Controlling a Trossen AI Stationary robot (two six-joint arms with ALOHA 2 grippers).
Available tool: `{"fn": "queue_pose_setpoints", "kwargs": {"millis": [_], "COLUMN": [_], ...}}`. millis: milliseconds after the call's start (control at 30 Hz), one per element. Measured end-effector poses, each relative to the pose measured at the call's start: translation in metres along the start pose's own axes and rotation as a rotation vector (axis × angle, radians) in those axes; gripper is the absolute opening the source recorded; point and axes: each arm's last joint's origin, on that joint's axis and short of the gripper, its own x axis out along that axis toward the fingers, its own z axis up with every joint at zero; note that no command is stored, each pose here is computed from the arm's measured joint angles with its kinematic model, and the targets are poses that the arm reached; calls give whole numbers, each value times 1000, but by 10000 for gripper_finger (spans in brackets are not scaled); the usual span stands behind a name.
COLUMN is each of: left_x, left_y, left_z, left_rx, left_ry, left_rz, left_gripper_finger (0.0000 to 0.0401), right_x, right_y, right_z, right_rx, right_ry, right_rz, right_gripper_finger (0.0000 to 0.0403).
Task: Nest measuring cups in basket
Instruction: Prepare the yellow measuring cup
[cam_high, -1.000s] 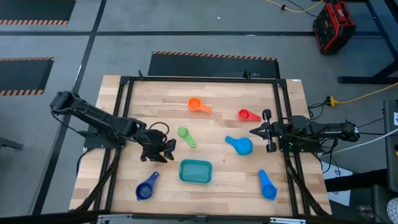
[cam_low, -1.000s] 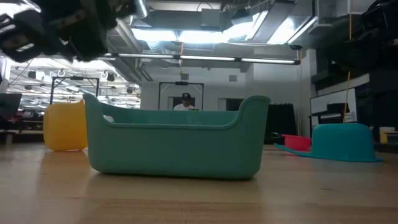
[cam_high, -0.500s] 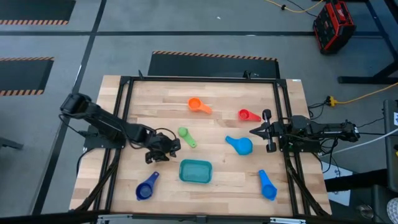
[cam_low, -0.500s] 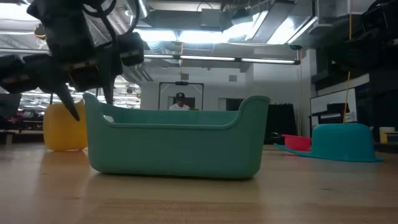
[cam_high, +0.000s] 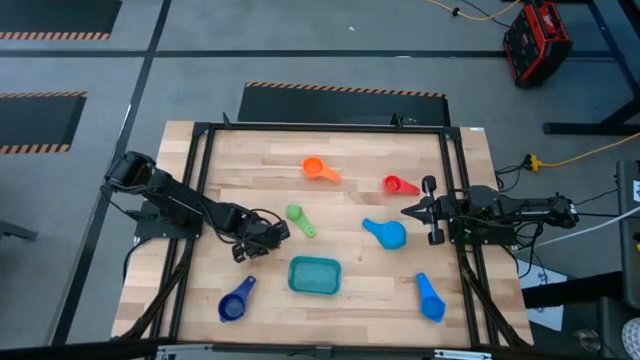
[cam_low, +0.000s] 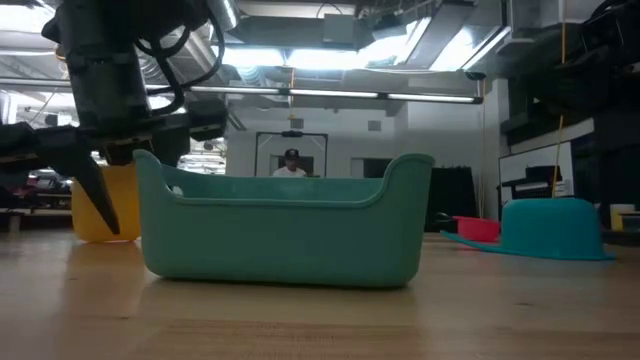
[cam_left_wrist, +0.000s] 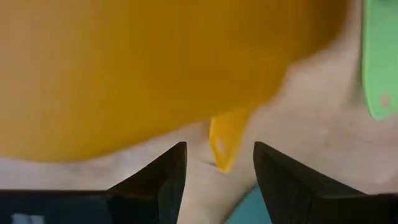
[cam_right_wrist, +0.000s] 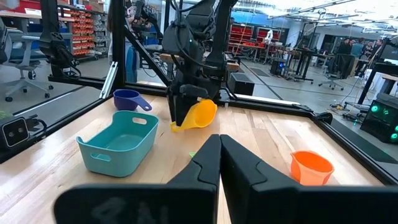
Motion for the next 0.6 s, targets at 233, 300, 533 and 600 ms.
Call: {"fn": "queue_pose_setpoints", "kwargs": {"millis": [233,300,533,600], "left_x": [0,0,-1,-1], "left_y": [6,6,10,10], "left_z": [6,6,11,12], "left_rx": [22,49,133,168], "left_ry": [-77,-80,-139,-150], "left_rz": [50,54,86,89], "left_gripper_finger": [176,170,126,111], "right_x": [0,0,0,0], "right_y": [0,0,0,0], "right_z": [0,0,0,0], "right_rx": [0,0,0,0], "right_ry": [0,0,0,0], "right_rz": [0,0,0,0], "right_gripper_finger": [14,14,14,14]}}
